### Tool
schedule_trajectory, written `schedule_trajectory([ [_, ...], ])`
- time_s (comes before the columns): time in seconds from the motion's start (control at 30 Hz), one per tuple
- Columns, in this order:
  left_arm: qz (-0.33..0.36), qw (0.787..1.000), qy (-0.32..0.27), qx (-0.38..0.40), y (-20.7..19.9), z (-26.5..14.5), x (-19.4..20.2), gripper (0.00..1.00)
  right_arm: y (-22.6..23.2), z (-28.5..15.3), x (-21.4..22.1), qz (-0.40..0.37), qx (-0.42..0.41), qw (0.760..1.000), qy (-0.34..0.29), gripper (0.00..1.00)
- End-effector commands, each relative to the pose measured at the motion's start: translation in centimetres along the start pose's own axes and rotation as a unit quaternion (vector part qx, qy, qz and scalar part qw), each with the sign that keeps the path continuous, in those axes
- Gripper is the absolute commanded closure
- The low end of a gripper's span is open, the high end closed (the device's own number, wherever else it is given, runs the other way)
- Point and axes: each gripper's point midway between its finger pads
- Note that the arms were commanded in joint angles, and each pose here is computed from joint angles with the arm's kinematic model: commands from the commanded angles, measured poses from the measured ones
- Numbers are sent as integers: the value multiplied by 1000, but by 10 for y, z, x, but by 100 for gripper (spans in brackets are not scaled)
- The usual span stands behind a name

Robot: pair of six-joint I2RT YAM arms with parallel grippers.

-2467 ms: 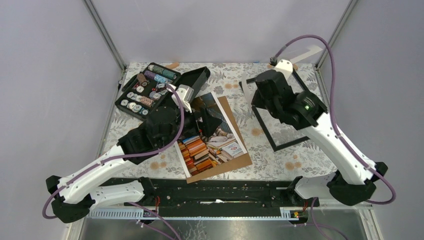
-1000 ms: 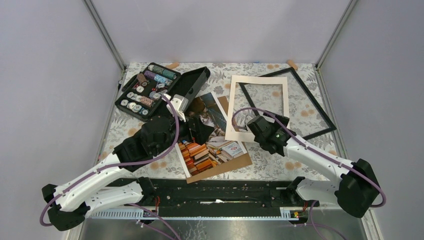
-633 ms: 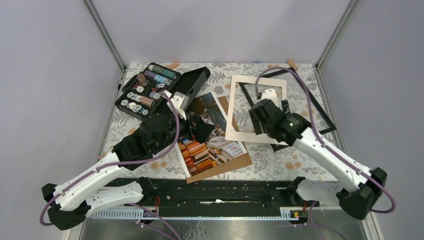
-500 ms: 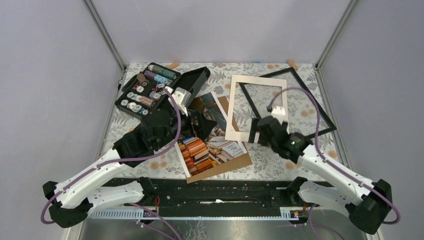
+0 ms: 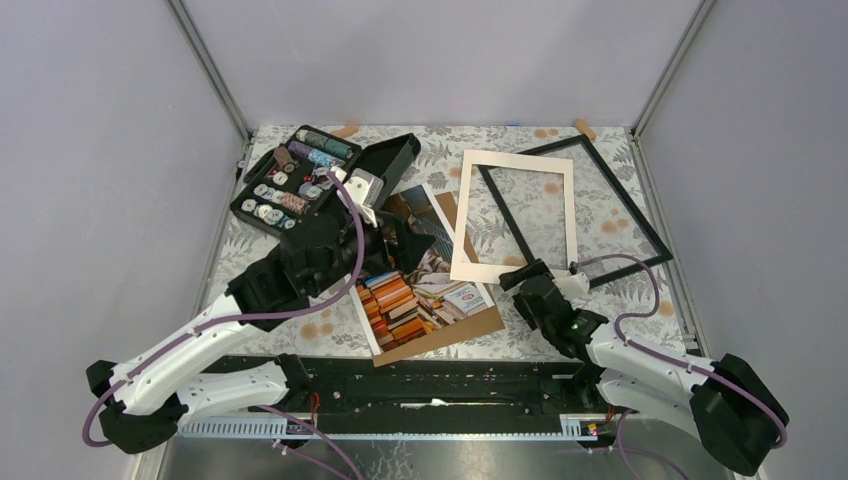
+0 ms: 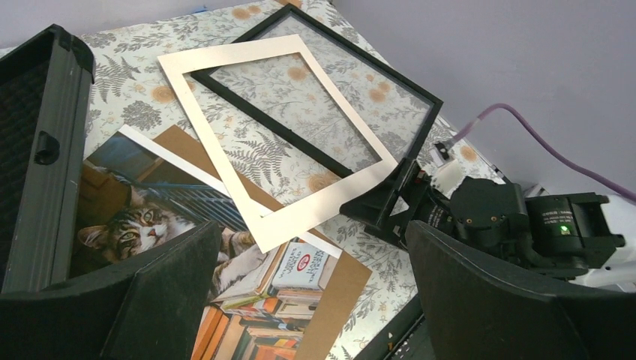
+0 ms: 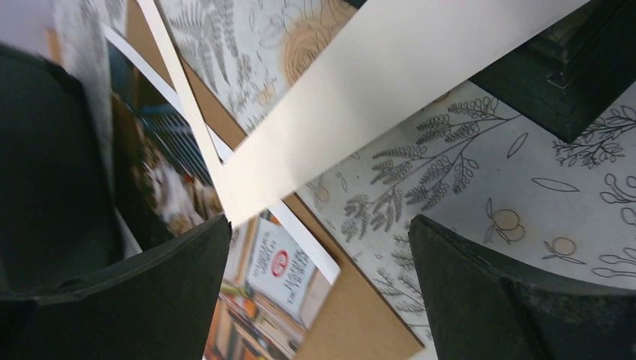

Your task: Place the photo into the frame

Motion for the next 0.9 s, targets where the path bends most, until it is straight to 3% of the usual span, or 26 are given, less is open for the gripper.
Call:
schedule_trajectory([
  [0.0,10,999,-37,-4,5,0,-14,1,-6,11,-25,95,18,992,-83,3],
  [0.2,7,999,-36,-8,13,4,-9,1,-20,21,-33,130,18,982,-133,4],
  [0.3,3,999,-32,-5,15,5,-6,1,-18,23,-42,131,10,978,-160,11],
  [0.5,-3,1000,-27,-6,21,7,-3,1,-29,28,-51,147,26,968,-202,15],
  [0.87,-5,1000,-25,5,19,4,-3,1,-22,37,-51,149,12,966,-211,55],
])
Point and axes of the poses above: each gripper's point midway between its finger pads, its own z axis out along the fingers, its own y axis along the line the jaws close on, x = y × z, and after that the axes turned 15 degrees about -z, right-handed
